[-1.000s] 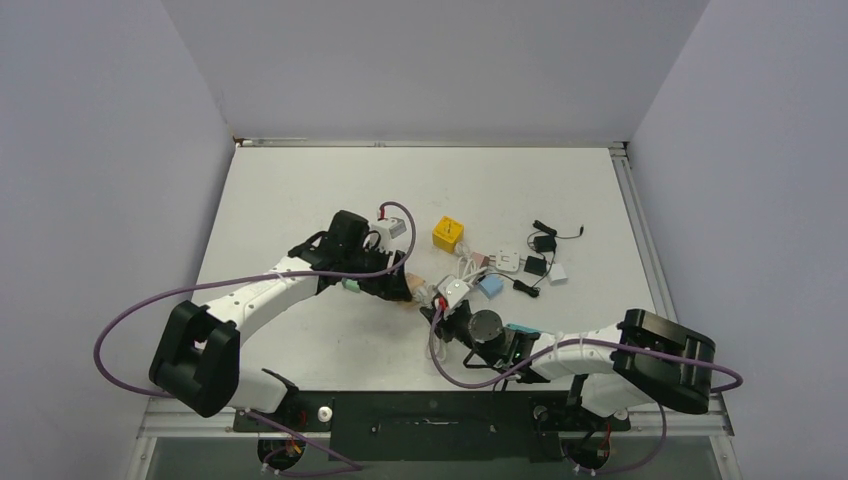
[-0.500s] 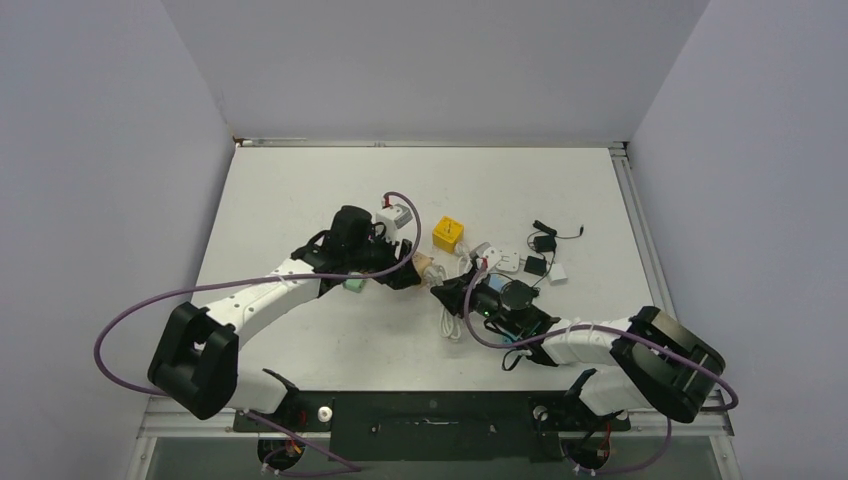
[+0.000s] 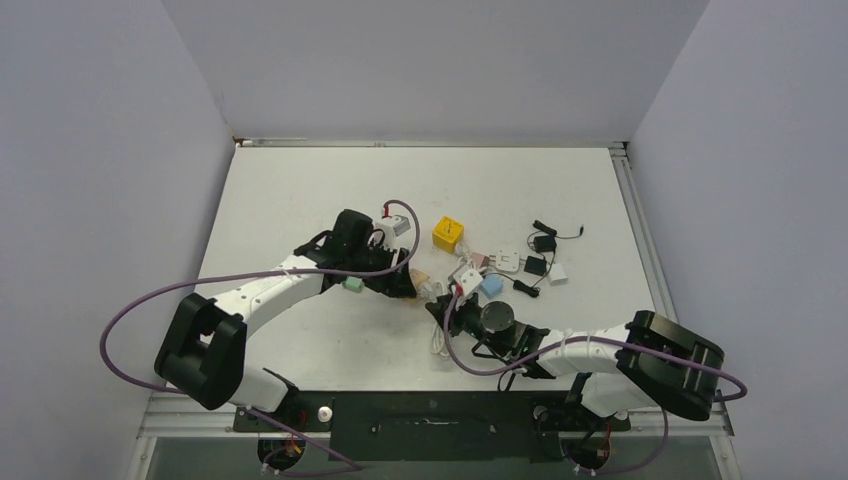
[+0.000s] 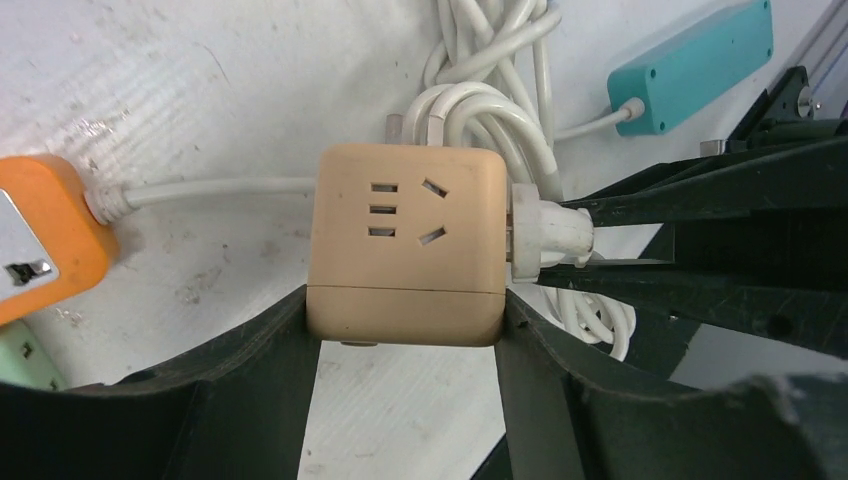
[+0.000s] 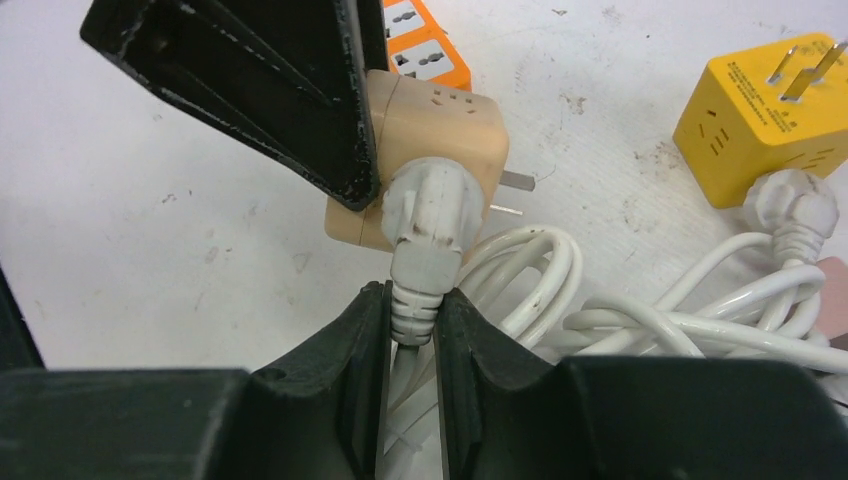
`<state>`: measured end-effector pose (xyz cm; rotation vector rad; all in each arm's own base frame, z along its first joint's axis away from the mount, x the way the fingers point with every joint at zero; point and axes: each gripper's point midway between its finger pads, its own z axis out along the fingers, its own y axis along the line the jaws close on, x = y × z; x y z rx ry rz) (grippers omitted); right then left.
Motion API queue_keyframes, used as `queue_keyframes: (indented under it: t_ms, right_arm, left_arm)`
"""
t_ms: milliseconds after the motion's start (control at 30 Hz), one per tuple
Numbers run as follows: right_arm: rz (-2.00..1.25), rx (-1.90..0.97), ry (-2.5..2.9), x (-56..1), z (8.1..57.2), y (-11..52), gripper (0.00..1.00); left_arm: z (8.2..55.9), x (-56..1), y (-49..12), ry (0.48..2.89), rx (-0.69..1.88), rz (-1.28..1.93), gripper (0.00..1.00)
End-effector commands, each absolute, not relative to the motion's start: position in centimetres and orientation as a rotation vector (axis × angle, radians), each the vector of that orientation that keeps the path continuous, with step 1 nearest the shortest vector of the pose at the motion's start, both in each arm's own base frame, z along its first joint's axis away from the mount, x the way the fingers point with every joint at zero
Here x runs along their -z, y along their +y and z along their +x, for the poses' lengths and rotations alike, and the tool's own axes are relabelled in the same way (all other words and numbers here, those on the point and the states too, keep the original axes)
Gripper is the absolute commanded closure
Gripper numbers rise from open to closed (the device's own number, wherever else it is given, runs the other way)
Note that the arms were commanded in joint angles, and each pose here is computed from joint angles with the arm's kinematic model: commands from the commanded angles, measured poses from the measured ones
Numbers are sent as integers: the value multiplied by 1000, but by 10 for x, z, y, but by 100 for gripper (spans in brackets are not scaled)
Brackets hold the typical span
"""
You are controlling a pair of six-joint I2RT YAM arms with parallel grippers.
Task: Pull the plug off the socket
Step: Remove the plug from the socket.
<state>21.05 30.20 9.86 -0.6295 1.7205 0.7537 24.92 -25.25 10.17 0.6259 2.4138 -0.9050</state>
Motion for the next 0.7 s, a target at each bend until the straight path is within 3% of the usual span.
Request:
queue_keyframes:
  t_ms: [0, 233, 467, 667]
  right_arm:
    - [-650, -685, 1466, -170, 202, 326, 95]
    - [-587, -682, 1482, -171, 206, 321, 95]
    - [-346, -955, 1552, -168, 249, 280, 95]
    - [-364, -982, 1564, -165, 253, 282, 95]
  left_arm:
    - [297, -91, -209, 2434, 629, 440, 100]
    - [296, -91, -211, 2431, 637, 460, 100]
    - [275, -108, -242, 2300, 723, 675, 100]
    - [275, -106, -243, 2307, 699, 683, 100]
